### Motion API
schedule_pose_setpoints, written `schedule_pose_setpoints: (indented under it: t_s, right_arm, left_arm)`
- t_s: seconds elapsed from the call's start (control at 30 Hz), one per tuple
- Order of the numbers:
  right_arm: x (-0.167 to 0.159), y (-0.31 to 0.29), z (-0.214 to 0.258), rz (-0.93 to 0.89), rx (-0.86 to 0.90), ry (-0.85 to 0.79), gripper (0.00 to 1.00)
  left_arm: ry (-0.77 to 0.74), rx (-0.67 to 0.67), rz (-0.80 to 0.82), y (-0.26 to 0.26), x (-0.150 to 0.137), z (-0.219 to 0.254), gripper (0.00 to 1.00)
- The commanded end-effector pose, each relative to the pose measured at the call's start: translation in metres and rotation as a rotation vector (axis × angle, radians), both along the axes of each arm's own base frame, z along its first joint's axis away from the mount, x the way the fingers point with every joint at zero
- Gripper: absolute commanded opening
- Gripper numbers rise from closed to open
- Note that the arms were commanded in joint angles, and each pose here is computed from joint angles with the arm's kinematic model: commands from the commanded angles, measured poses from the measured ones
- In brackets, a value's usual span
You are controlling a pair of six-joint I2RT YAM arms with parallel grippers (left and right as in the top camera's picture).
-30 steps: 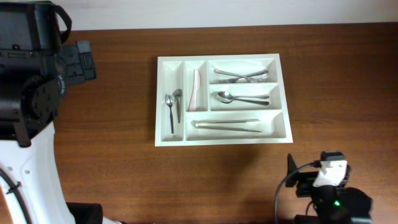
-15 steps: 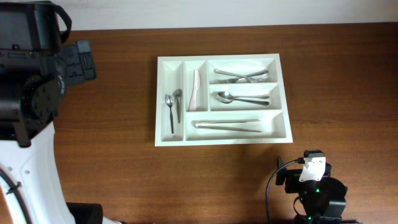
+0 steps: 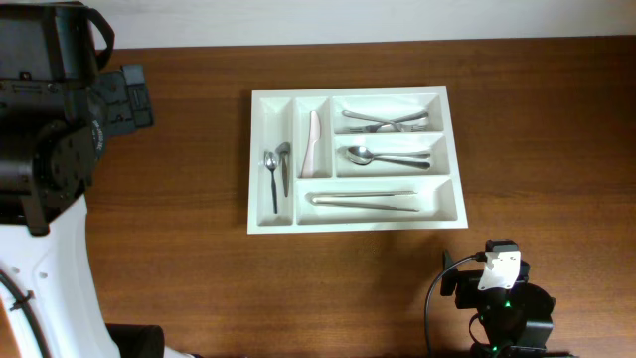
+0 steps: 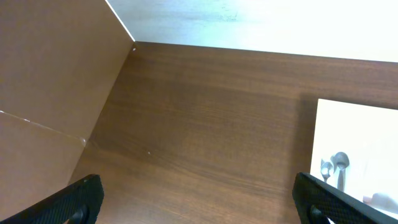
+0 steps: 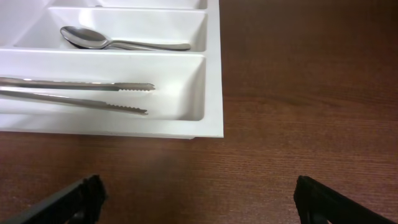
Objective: Pack container
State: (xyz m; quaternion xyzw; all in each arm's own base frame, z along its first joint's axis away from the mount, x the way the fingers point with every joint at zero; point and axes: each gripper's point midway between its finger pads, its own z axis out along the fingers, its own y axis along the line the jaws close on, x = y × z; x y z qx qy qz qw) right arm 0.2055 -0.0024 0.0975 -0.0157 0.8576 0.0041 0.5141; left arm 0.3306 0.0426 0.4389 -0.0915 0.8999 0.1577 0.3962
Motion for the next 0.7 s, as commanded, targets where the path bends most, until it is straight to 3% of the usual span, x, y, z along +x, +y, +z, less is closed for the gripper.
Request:
schedule_pose_setpoints:
  t_s: [0.0, 0.67]
  right_arm:
    - [0.0009, -0.0002, 0.0016, -0.003, -0.002, -0.014, 0.99]
    - [0.0009, -0.0002, 0.0016, -0.003, -0.002, -0.014, 0.99]
  left_arm:
    - [-0.004, 0.018, 0.006, 0.0033, -0.0007, 0.0028, 0.99]
    - [-0.009, 0.017, 0.006, 0.0034, -0.0022, 0.0041, 0.99]
